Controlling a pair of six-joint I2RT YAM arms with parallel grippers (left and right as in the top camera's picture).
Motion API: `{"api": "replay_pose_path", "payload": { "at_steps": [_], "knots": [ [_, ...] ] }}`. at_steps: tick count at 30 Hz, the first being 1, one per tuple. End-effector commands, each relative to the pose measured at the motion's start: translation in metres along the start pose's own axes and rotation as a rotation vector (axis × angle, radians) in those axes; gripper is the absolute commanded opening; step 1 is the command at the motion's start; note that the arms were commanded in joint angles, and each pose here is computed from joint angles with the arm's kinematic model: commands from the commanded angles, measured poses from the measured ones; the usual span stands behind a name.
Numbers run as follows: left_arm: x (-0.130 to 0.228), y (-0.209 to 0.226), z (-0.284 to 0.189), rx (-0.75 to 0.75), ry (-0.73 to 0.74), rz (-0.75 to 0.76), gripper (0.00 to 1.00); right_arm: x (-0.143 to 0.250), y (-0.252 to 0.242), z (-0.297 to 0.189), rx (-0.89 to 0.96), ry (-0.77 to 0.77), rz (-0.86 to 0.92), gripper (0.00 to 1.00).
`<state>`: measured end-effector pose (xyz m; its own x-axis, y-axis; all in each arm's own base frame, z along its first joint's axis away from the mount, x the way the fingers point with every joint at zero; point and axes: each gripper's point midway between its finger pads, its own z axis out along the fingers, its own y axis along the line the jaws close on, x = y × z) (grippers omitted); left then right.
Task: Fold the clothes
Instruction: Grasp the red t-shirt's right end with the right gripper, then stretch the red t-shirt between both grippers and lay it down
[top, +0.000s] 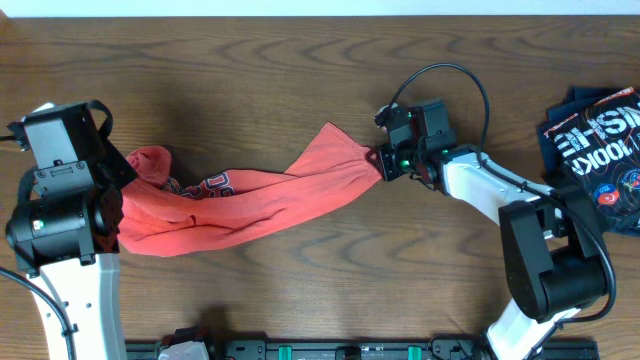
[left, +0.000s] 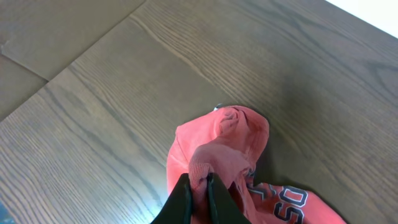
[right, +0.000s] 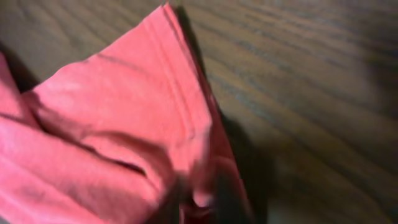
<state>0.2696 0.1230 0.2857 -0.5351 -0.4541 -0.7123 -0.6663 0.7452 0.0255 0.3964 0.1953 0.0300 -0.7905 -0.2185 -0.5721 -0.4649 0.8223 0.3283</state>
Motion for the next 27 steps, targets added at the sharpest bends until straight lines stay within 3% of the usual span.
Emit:
{"api": "replay_pose_path", "payload": {
  "at_steps": [1, 8, 14, 17, 20, 23, 27],
  "knots": [
    [-0.005, 0.001, 0.001, -0.006, -0.022, -0.029, 0.06, -0.028, -0.014, -0.016, 0.078, -0.068, 0.039, 0.01],
    [-0.04, -0.014, -0.002, 0.066, -0.156, -0.09, 0.06, -0.116, -0.048, -0.117, 0.286, -0.271, 0.063, 0.01],
    [-0.143, -0.082, -0.035, 0.442, -0.529, -0.195, 0.06, -0.23, -0.082, -0.259, 0.471, -0.63, 0.065, 0.01],
    [-0.177, -0.093, -0.058, 0.539, -0.677, -0.223, 0.06, -0.257, -0.086, -0.316, 0.515, -0.729, 0.064, 0.01],
    [-0.189, -0.098, -0.078, 0.606, -0.715, -0.235, 0.06, -0.263, -0.087, -0.355, 0.555, -0.744, 0.067, 0.01],
    [-0.179, -0.109, -0.088, 0.685, -0.667, -0.187, 0.06, -0.252, -0.088, -0.367, 0.578, -0.682, 0.072, 0.01],
    [-0.119, -0.119, -0.082, 0.753, -0.409, -0.1, 0.06, -0.191, -0.093, -0.339, 0.592, -0.398, 0.159, 0.01]
  ]
}}
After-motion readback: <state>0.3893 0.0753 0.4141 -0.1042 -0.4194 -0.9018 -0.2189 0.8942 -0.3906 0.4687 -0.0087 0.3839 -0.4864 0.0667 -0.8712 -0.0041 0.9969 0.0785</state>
